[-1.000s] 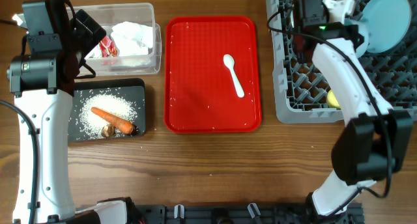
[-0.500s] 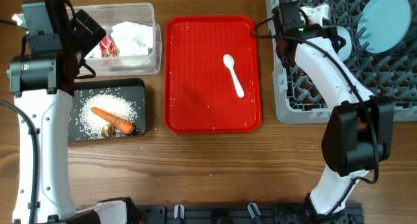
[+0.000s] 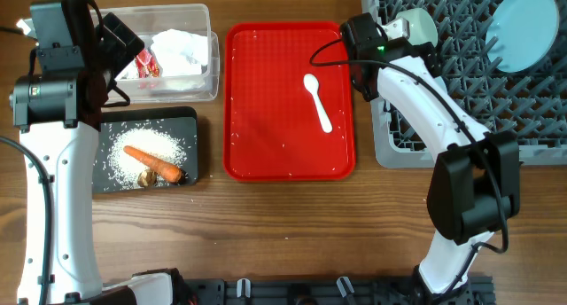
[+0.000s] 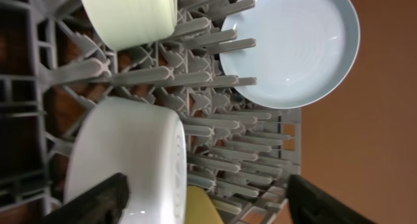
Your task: Sort waste into correct bins and load items into the dishwasher rack
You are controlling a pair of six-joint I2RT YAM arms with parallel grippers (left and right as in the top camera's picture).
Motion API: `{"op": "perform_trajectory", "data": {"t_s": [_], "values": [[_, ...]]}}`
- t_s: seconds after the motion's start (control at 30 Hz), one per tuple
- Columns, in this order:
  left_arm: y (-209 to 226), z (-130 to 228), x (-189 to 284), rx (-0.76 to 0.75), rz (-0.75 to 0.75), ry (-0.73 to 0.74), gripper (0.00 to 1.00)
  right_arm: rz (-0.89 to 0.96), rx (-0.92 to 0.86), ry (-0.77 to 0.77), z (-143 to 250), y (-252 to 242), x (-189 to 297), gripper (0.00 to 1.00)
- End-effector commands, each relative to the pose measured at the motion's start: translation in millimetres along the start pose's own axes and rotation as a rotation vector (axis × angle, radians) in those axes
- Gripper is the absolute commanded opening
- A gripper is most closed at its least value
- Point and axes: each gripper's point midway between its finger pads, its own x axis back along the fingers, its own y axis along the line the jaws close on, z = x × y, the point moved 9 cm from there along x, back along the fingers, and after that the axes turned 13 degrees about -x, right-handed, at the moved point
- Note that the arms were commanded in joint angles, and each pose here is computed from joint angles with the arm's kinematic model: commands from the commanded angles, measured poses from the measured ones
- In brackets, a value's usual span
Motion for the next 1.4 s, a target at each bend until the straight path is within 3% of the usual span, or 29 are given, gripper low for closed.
{"op": "perform_trajectory", "data": {"t_s": [0.0,0.07,0.13,0.2,0.27,0.43,0.53,0.77,0.9,1.03,1.2,1.27,1.3,1.37], "values": [[2,-2,6,0.020,0.006,-0.017,1.00,-0.166,-0.166,-0.049,-19,-25,29,0.84],[2,-2,6,0.020,0.006,-0.017,1.00,-0.392,-0.256,-0.103,-36,-44,59,0.86],[2,-2,6,0.020,0.006,-0.017,1.00,-0.754,-0.281,-0.174,-46,-51,94,0.86],[2,-2,6,0.020,0.006,-0.017,1.00,-1.069,-0.273,-0.207,-51,-45,122,0.76],[2,-2,6,0.020,0.006,-0.017,1.00,-1.209,-0.227,-0.179,-53,-25,123,0.74],[2,-2,6,0.020,0.006,-0.017,1.00,-1.240,-0.026,0.073,-28,67,69,0.73],[2,-2,6,0.020,0.006,-0.017,1.00,-1.306,0.013,0.181,-15,125,38,0.69],[2,-2,6,0.020,0.006,-0.017,1.00,-1.373,0.049,0.320,19,204,-9,0.63],[2,-2,6,0.020,0.006,-0.017,1.00,-1.343,0.027,0.319,22,214,-20,0.63],[2,-2,6,0.020,0.006,-0.017,1.00,-1.245,0.018,0.275,21,219,-33,0.56],[2,-2,6,0.020,0.006,-0.017,1.00,-1.172,0.111,0.341,41,217,-41,0.56],[2,-2,6,0.020,0.006,-0.017,1.00,-1.181,0.114,0.349,42,217,-40,0.49],[2,-2,6,0.020,0.006,-0.017,1.00,-1.186,0.118,0.363,44,217,-39,0.40],[2,-2,6,0.020,0.006,-0.017,1.00,-1.178,0.128,0.391,48,216,-39,0.38]]}}
